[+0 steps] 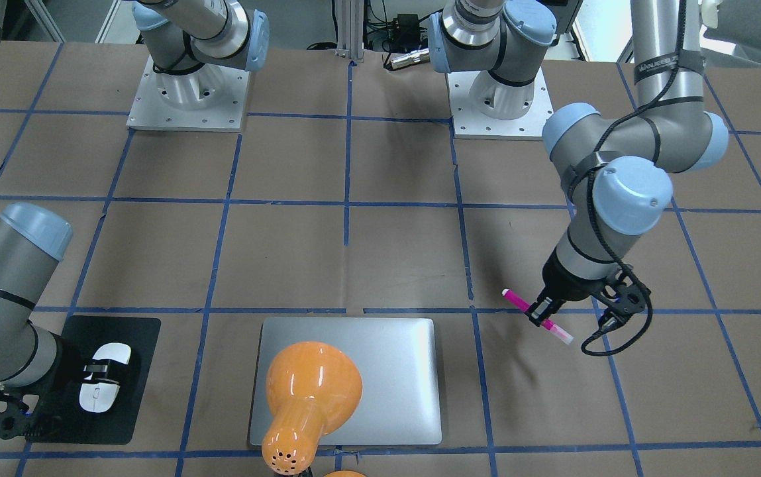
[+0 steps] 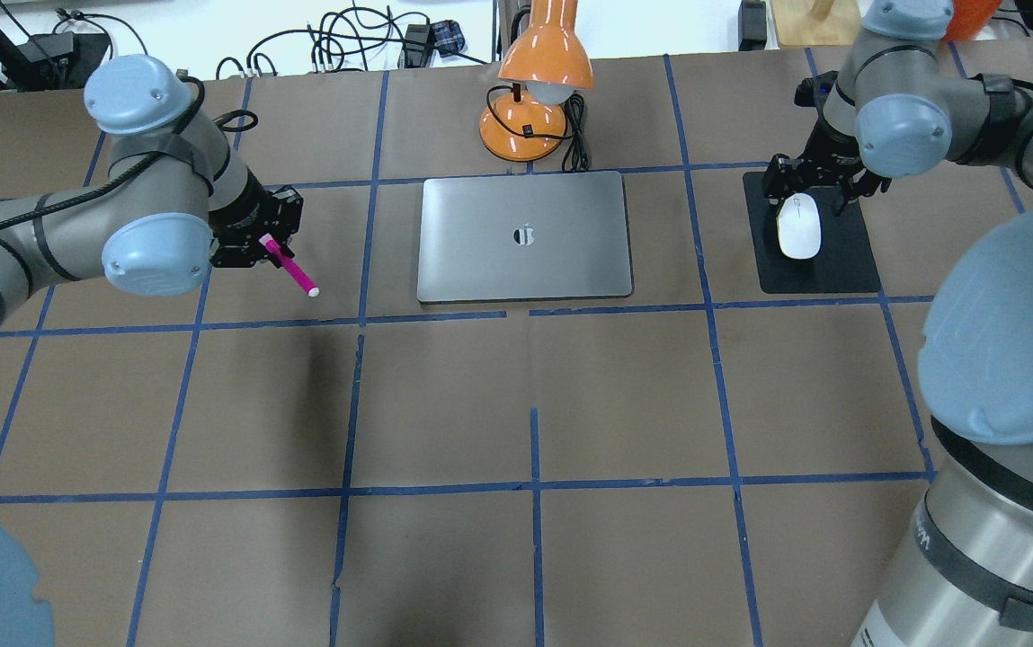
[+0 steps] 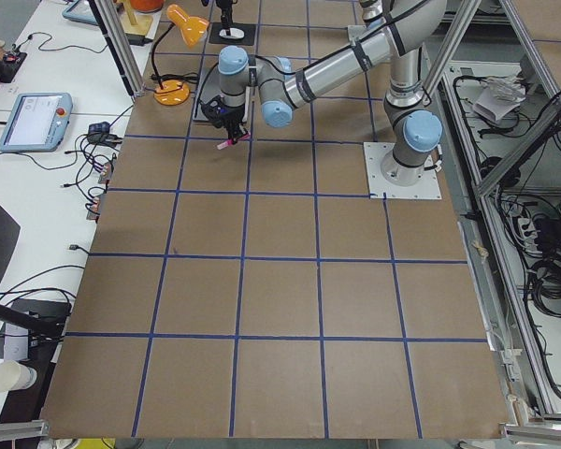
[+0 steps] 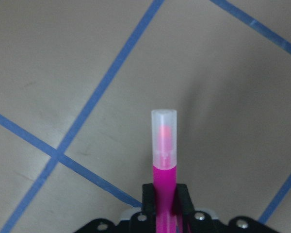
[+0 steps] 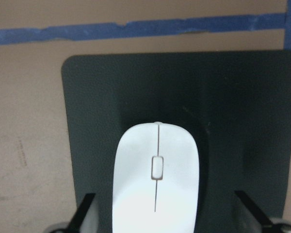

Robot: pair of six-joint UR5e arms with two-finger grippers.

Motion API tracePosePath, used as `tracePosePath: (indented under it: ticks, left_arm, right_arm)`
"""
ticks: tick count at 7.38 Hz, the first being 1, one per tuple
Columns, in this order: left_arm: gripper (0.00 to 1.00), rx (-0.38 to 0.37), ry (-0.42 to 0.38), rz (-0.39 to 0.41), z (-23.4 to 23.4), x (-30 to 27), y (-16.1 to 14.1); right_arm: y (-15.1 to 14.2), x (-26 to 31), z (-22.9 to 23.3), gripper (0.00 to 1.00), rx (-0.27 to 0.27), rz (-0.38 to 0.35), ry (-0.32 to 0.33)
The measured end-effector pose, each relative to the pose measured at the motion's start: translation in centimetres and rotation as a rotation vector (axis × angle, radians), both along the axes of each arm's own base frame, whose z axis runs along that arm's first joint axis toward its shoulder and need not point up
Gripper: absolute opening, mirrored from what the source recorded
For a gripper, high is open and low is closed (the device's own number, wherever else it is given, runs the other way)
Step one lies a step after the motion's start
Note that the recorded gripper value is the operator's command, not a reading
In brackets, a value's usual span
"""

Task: Place pen and mouse around notebook

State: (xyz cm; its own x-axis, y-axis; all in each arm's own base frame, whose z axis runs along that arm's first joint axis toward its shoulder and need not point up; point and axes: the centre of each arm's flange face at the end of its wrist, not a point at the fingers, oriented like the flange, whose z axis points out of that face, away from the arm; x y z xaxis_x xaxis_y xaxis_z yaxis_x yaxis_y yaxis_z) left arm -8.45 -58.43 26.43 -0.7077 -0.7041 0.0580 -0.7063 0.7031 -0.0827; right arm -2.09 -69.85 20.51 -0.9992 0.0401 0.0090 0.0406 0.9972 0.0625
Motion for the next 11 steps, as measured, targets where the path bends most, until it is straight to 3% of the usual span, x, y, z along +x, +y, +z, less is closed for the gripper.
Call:
tracePosePath:
  ticks: [3,5,9,11]
  left_arm:
    - [0.00,0.007,0.035,0.214,-0.7,-10.0,2.3]
    - [0.00,0.020,0.052,0.330,-1.3,-14.8,4.0]
    - [0.00,0.060,0.054,0.499,-4.0,-22.6,7.7]
    - [0.00,0.083,0.039,0.541,-5.8,-25.4,9.2]
  right_arm:
    - [0.4,1.3,7.1,1.00,-0.017,0.024,0.031]
    - [2.4,6.0,12.9,1.00,-0.031,0.084,0.031]
    - [12.9,13.4,27.5,1.00,-0.047,0.084,-0.017]
    - [16.3,16.4,29.8,1.00,-0.030,0.061,-0.006]
